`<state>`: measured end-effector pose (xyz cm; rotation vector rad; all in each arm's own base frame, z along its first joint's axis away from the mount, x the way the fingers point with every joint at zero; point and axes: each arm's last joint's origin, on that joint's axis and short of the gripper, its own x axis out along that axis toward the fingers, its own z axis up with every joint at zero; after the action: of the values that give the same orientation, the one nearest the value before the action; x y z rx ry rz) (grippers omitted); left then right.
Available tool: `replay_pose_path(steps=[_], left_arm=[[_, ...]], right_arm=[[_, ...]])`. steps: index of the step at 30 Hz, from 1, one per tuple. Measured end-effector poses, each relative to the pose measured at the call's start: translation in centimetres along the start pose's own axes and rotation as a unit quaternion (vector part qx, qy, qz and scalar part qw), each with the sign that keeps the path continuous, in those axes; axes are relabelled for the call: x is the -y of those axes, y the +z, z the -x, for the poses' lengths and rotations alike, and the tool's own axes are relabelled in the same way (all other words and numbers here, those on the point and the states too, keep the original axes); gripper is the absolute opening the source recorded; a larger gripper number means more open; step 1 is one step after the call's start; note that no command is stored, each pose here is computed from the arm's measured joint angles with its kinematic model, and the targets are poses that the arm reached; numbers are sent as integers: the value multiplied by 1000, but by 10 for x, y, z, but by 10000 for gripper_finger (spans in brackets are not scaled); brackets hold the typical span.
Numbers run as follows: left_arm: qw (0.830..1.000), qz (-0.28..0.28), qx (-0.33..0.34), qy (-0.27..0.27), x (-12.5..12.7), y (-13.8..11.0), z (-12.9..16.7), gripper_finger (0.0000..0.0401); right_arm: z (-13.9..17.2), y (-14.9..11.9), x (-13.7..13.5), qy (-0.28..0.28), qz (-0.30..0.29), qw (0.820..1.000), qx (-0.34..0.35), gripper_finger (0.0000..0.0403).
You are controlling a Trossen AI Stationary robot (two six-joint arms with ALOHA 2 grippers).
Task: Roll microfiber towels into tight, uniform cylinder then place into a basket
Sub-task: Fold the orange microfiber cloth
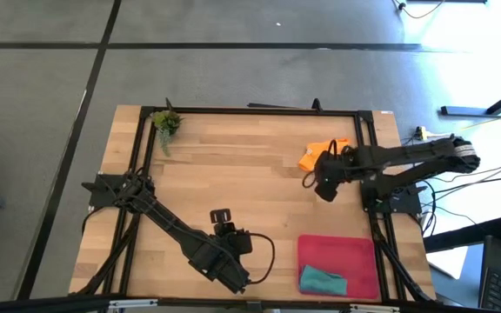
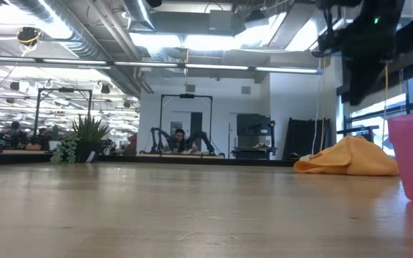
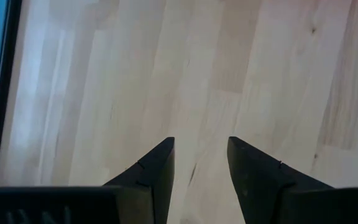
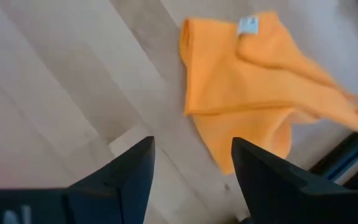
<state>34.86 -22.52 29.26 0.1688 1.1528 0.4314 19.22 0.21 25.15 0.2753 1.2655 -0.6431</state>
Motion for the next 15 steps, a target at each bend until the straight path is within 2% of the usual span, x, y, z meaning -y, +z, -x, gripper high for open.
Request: replay_pose_path(steps=[4, 10, 15], left_arm=[[1000, 3, -2, 3, -2, 2, -2, 140], [1000, 14, -6, 8, -9, 8, -8, 140], [1000, 20, -9, 12, -14, 11, -11, 140]], right_arm=[[-8, 5, 13, -8, -27, 999, -15, 216], [-9, 15, 47, -30, -103, 994, -19, 216], [-13, 20, 71, -47, -108, 993, -27, 216]])
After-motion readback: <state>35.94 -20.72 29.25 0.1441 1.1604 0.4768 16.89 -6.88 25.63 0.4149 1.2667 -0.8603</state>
